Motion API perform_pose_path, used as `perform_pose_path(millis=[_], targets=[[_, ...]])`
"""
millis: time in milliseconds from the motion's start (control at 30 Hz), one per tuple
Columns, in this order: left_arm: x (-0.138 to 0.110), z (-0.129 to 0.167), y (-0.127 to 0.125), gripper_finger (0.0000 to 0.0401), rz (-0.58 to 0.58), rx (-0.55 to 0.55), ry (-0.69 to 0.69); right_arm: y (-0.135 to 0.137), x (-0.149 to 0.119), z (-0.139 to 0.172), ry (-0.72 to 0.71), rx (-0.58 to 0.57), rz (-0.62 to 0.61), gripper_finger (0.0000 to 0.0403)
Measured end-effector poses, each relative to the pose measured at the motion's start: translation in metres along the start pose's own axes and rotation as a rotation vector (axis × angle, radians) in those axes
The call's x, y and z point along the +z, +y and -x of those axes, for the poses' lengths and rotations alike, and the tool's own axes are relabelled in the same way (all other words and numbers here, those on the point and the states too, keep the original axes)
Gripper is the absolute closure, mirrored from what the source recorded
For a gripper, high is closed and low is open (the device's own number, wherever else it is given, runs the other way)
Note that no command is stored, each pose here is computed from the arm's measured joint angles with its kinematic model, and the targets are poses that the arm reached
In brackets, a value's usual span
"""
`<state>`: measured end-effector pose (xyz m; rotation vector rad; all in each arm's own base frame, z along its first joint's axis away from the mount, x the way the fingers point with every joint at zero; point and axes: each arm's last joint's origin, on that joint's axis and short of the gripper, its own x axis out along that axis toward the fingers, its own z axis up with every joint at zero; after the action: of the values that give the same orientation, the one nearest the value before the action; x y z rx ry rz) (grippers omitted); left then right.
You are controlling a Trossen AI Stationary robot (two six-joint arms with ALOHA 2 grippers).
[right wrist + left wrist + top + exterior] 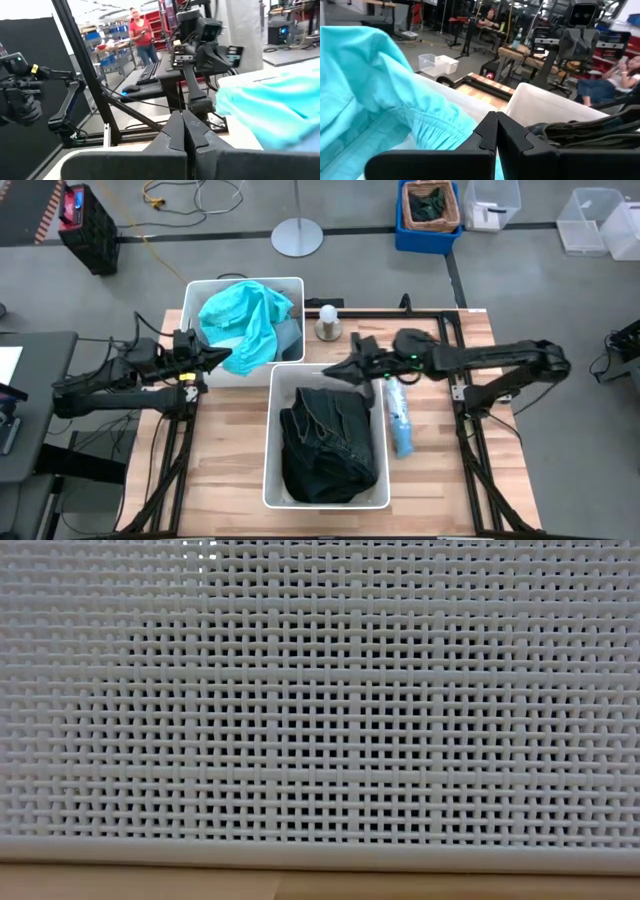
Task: Sort clothes
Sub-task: Return to Home Position
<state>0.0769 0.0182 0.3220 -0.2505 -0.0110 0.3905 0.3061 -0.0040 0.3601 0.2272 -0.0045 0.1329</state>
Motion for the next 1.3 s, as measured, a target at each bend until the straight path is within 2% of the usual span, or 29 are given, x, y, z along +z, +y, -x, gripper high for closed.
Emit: perform_pose_path(millis=[267,433,633,900,1100,1167,1300], targets=[[-0.001,0.0,0.001,0.0401,-0.026,0.025,0.006,-0.006,-0.018,0.069,-0.048,-0.043,-0.035,0.0403],[-0.004,0.0,0.002,0.0401,-0.034,0.043,0.038,-0.008,-0.032,0.104,-0.08,-0.067,-0.029,0.0403],[-0.008,0.0,0.003,0.0401,-0.083,0.054,0.08,-0.015,-0.06,0.137,-0.091,-0.11,-0.007,0.0403],[-0.007,0.0,0.001,0.0401,-0.131,0.003,0.07,-0.02,-0.099,0.167,-0.155,-0.092,0.015,0.0403],[-0.008,0.001,0.0,0.0401,-0.204,-0.056,0.066,-0.019,-0.125,0.178,-0.134,-0.075,0.061,0.0403],[-0.013,-0.001,0.0,0.0401,-0.197,-0.088,0.041,-0.019,-0.135,0.18,-0.121,-0.068,0.081,0.0403],[-0.042,-0.01,0.004,0.0401,-0.14,-0.133,0.025,-0.021,-0.152,0.184,-0.121,-0.062,0.073,0.0403]])
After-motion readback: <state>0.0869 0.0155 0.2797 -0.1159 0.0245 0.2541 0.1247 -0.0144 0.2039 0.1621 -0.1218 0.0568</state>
